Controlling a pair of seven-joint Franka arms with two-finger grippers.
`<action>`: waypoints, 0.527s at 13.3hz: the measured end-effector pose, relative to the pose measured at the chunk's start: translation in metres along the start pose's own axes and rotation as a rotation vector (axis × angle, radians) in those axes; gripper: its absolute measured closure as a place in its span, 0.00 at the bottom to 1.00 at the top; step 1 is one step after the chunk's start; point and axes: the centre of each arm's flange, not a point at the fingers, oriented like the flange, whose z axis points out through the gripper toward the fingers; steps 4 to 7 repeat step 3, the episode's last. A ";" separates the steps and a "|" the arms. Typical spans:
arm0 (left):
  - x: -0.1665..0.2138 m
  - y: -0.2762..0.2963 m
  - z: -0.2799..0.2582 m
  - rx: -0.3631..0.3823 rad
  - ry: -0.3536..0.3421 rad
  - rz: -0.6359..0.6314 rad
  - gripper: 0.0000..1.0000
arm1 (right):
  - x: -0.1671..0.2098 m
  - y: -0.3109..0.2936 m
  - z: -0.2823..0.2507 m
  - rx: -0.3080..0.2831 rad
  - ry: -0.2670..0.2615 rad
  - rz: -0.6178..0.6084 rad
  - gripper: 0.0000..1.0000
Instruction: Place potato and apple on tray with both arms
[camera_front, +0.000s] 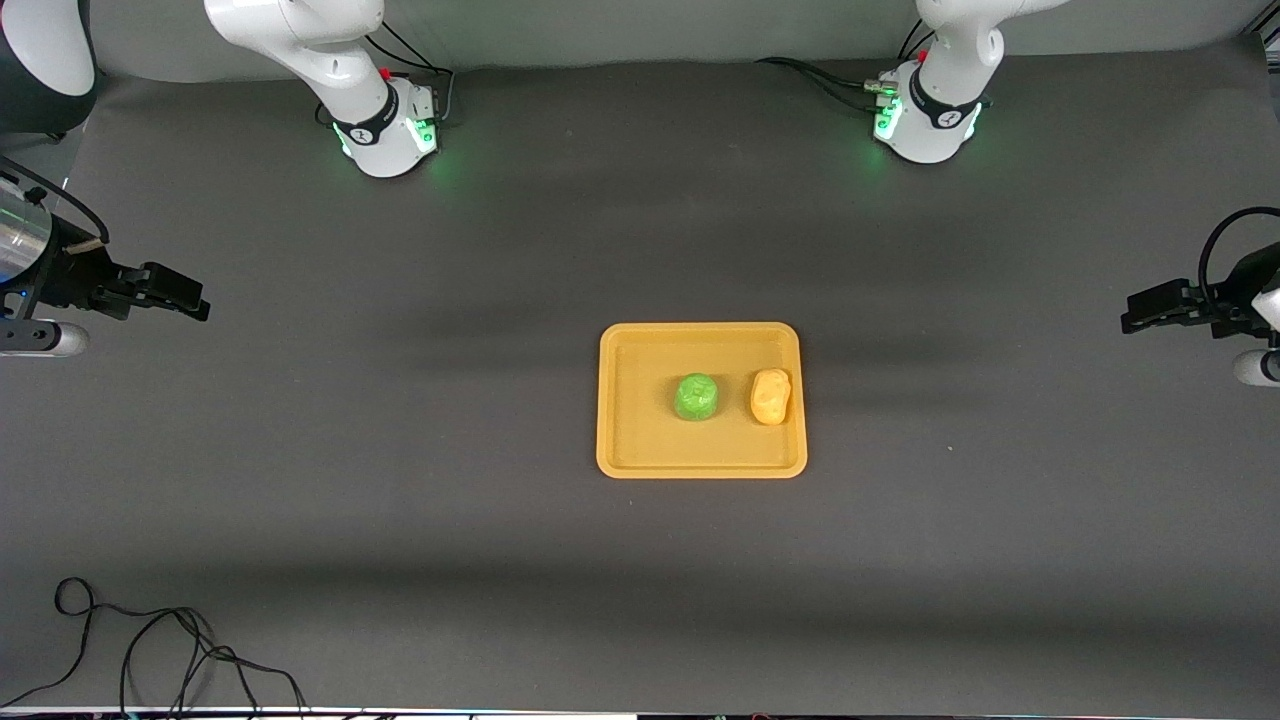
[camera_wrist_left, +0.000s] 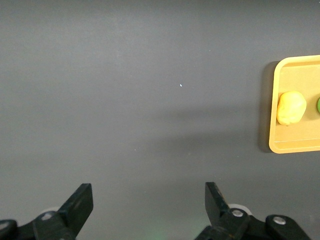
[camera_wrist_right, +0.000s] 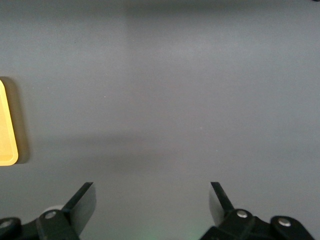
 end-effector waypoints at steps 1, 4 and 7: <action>-0.002 0.004 -0.004 0.003 0.008 0.006 0.00 | 0.000 0.000 0.000 0.000 -0.001 0.000 0.00; -0.006 0.010 -0.013 0.011 0.037 0.014 0.00 | 0.000 0.000 0.000 0.000 -0.001 0.000 0.00; -0.006 0.010 -0.013 0.011 0.037 0.014 0.00 | 0.000 0.000 0.000 0.000 -0.001 0.000 0.00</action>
